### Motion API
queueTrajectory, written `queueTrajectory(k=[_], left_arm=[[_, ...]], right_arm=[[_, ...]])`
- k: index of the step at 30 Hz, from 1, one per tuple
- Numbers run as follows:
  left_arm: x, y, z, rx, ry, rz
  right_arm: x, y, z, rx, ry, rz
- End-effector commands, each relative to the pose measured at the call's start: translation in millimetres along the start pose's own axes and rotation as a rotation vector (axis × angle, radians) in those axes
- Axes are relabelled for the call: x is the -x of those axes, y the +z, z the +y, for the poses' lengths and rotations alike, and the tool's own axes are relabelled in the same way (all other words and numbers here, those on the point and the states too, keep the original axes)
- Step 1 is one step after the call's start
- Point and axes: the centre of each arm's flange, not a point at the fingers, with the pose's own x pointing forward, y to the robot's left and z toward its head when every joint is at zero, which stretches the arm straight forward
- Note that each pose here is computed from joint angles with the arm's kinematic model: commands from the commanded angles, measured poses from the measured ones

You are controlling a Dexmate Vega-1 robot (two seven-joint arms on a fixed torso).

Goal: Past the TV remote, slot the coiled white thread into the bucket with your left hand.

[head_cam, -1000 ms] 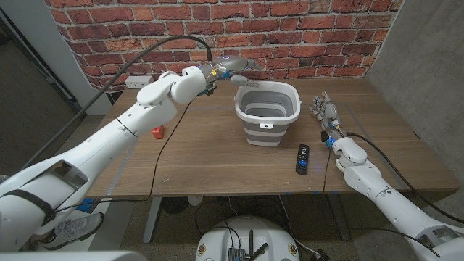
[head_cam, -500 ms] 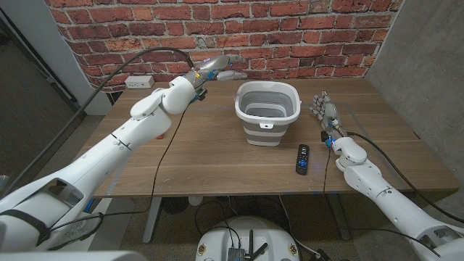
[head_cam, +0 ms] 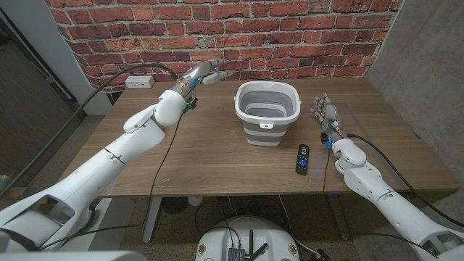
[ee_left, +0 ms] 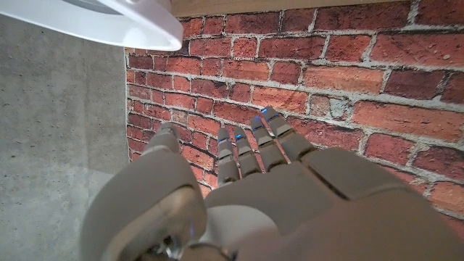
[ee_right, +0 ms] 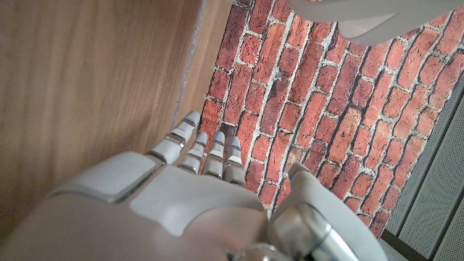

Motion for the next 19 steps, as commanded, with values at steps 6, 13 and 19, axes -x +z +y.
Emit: queueTrajectory(k=[6, 13, 19], left_arm=[[34.1, -62.0, -15.0, 0.277, 0.076, 0.104], [42.6, -85.8, -31.9, 0.445, 0.120, 0.131], [46.5, -97.6, -40.9, 0.542, 0.093, 0.165]], right_arm=[[0.9, 1.9, 13.0, -0.002, 0.021, -0.004], [-1.8, 1.5, 13.4, -0.006, 0.036, -0.003], [-6.4, -1.2, 14.9, -0.009, 0.039, 0.005]])
